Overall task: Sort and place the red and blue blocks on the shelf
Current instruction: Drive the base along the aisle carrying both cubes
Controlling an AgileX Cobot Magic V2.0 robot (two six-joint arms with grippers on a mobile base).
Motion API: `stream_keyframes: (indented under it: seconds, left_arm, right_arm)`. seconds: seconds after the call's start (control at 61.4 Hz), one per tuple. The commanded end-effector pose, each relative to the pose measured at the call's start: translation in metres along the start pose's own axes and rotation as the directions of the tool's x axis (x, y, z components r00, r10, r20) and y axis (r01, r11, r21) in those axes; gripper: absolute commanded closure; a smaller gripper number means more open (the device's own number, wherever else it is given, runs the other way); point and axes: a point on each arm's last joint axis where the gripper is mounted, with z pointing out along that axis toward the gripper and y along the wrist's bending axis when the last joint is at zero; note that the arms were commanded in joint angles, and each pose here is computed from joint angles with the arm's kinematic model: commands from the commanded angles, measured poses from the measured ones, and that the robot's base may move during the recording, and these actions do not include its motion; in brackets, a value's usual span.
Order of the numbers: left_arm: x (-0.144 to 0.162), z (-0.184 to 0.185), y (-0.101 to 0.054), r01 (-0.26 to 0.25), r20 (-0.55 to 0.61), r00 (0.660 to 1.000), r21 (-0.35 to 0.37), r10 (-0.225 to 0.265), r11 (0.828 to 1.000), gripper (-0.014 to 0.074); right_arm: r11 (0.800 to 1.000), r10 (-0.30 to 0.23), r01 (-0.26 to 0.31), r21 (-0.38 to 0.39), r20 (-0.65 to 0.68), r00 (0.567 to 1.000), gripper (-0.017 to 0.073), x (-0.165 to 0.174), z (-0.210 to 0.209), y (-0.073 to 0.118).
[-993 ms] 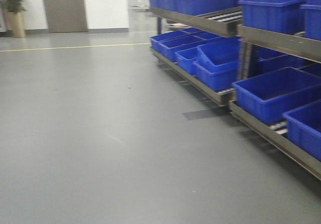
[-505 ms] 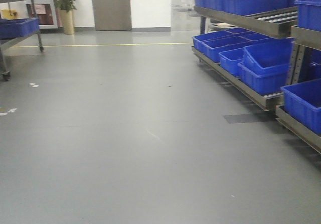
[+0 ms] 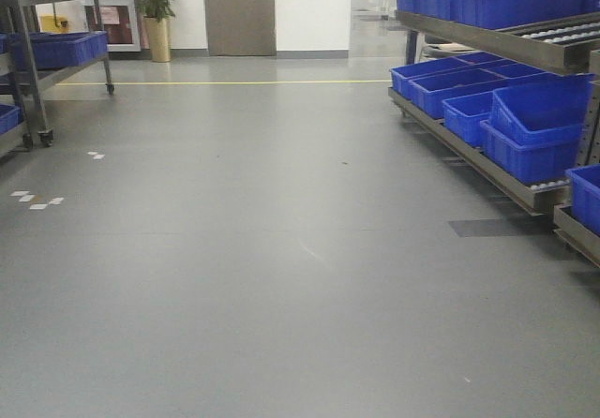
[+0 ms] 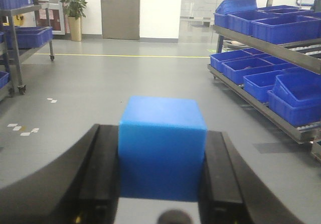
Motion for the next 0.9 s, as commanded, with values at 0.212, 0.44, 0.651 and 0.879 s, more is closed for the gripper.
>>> stream_keyframes:
  seconds: [0.212,0.44,0.651,0.879]
  left_arm:
    - [-0.0170,-0.0009,-0.0008,0.000,0.108,0.994,0.005,0.000,1.000,0.0471]
    - [-0.0170,-0.0009,-0.0008,0.000,0.108,0.994,0.005,0.000,1.000,0.0471]
    - [-0.0170,-0.0009,-0.0008,0.000,0.108,0.994,0.005,0.000,1.000,0.0471]
    - [-0.0170,-0.0009,-0.0008,0.000,0.108,0.994,0.005,0.000,1.000,0.0471]
  right_arm:
    - [1.000,-0.008,0.007,0.008,0.114,0.994,0.0491,-0.0176,-0.0012,-0.0005]
    - [1.000,-0.008,0.007,0.008,0.114,0.994,0.0491,-0.0176,-0.0012,-0.0005]
    - [1.000,-0.008,0.007,0.008,0.114,0.994,0.0491,-0.0176,-0.0012,-0.0005]
    - [1.000,-0.008,0.007,0.008,0.114,0.994,0.0491,-0.0176,-0.0012,-0.0005]
